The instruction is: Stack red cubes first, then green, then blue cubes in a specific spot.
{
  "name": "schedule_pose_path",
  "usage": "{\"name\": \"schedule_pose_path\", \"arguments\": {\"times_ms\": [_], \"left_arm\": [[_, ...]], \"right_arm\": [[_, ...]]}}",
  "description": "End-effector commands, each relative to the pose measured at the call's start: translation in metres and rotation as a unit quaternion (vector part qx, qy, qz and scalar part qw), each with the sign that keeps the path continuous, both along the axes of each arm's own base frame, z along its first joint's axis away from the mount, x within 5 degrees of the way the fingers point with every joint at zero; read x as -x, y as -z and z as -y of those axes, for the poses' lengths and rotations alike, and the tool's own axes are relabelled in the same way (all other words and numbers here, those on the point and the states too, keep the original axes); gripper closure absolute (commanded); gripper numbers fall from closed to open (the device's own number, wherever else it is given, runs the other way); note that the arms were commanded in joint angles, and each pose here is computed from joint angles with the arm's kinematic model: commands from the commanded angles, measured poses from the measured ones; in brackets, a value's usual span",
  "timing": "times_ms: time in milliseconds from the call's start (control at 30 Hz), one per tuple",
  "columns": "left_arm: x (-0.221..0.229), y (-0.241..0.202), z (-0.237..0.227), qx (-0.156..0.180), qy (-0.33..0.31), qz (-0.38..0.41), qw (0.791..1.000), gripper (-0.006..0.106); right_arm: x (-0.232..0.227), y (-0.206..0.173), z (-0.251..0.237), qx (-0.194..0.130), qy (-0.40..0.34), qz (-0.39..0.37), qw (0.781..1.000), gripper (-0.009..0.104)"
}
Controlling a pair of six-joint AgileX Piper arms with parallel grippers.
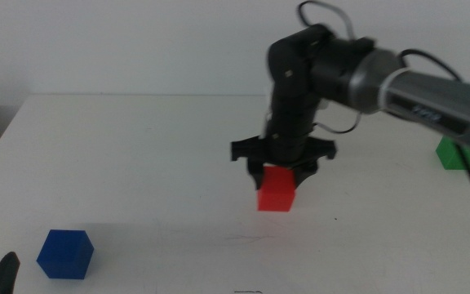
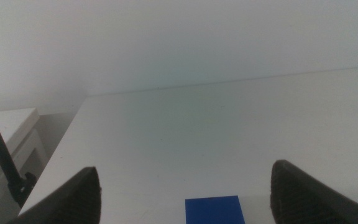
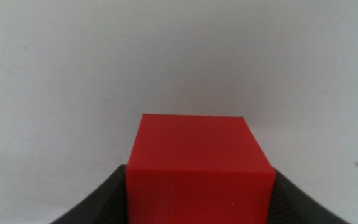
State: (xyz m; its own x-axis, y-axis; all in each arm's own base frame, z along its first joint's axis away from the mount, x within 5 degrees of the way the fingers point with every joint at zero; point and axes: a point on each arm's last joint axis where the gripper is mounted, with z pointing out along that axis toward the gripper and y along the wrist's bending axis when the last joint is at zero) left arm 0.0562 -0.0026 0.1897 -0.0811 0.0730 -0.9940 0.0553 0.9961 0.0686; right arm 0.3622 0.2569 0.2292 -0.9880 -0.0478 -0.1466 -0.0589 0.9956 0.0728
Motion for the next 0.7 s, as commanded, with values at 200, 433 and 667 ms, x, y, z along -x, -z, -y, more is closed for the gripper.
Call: {"name": "schedule_pose_path", "arguments": {"times_ms": [200,433,667], "left_arm": [[0.001,-0.009,0.0,0.004,0.002,0.05,0.999,0.007],[0.001,-0.009,0.0,0.004,0.002,0.05,0.999,0.007],[0.001,-0.009,0.0,0.004,0.002,0.05,0.999,0.007]], "right_arm": [[0.014,-0.01,-0.02,0.004,0.025,-0.013,1.0,0.096],[0.014,-0.003,-0.034,-0.009,0.016,0.013,1.0,0.096],[0.017,0.009,-0.043,-0.004,0.004,0.007,1.0,0.096]]}}
